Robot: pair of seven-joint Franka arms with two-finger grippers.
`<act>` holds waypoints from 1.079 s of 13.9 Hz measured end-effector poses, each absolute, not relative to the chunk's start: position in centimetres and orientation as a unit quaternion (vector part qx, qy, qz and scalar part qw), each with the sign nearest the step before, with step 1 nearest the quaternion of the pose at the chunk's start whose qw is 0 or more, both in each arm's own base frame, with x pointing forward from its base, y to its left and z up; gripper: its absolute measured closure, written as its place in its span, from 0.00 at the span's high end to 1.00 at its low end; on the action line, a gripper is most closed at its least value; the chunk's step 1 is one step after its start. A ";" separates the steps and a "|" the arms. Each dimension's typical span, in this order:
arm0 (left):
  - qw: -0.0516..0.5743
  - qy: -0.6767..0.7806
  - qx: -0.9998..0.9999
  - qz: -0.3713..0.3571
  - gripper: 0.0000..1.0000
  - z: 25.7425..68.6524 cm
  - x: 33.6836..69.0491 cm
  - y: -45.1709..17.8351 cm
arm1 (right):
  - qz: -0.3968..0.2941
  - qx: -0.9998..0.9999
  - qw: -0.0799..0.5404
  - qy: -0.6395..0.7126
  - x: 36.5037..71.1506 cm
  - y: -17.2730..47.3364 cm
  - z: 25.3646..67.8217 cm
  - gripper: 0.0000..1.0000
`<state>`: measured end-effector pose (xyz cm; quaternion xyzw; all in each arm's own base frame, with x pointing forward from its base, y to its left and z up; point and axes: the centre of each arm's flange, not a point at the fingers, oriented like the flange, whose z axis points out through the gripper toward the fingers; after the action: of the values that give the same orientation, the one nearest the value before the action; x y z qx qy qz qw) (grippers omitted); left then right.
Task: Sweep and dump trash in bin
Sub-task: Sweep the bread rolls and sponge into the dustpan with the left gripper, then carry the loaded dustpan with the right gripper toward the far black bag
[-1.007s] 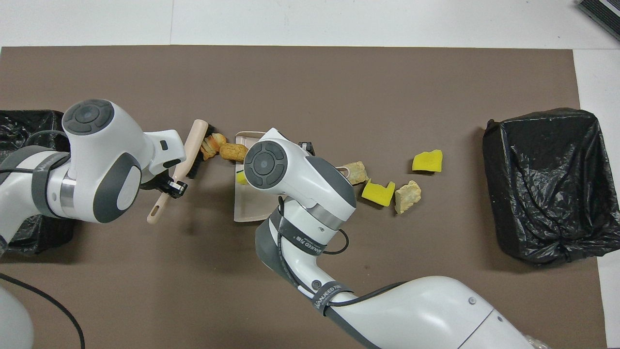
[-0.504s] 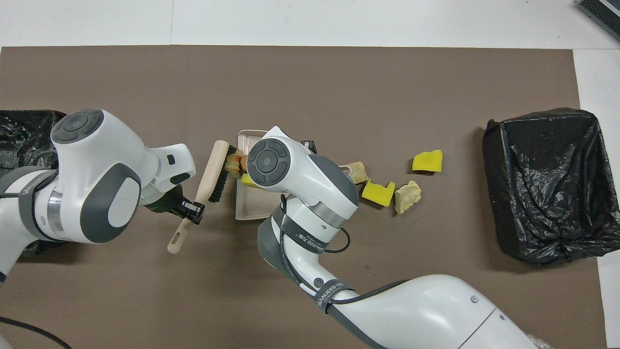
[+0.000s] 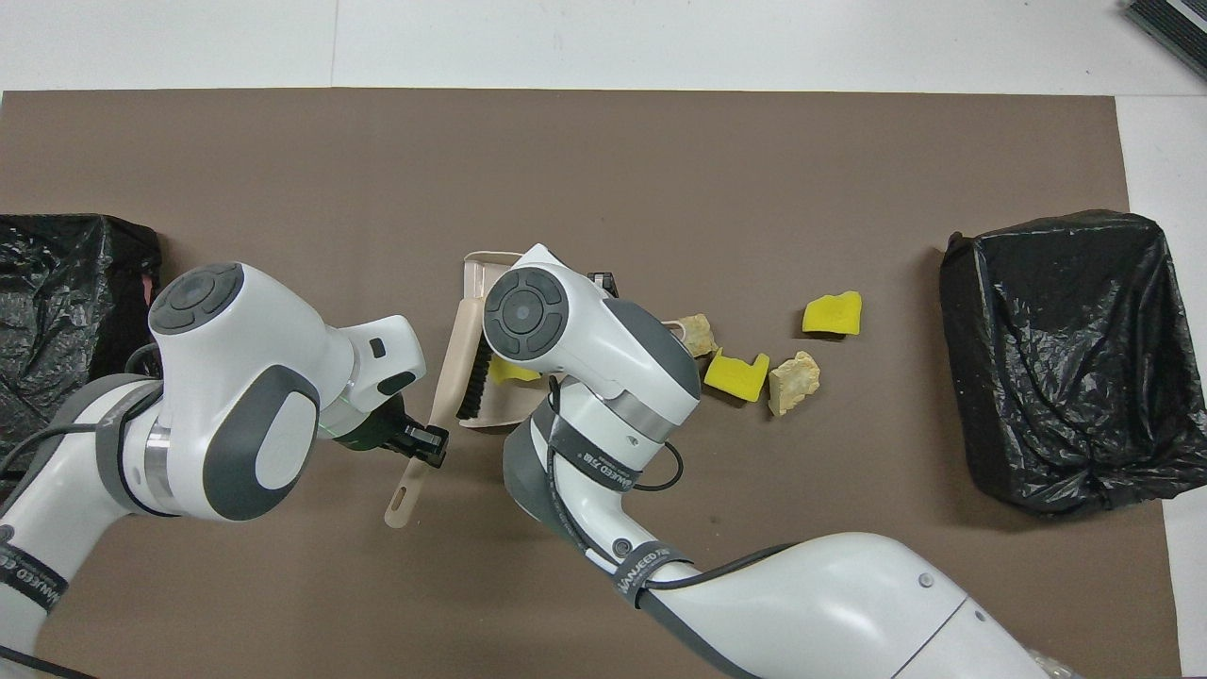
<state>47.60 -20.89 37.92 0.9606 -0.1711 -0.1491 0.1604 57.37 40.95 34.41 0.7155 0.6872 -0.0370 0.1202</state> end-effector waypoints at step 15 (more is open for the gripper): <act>0.060 -0.025 0.984 -0.164 0.26 46.7 40.5 -19.5 | -0.013 0.713 0.113 0.692 61.2 32.3 41.3 0.31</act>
<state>40.54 -19.55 46.75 0.9842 -0.0251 -0.1644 0.0600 61.17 32.30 41.35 0.7131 0.6918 -0.0125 0.1131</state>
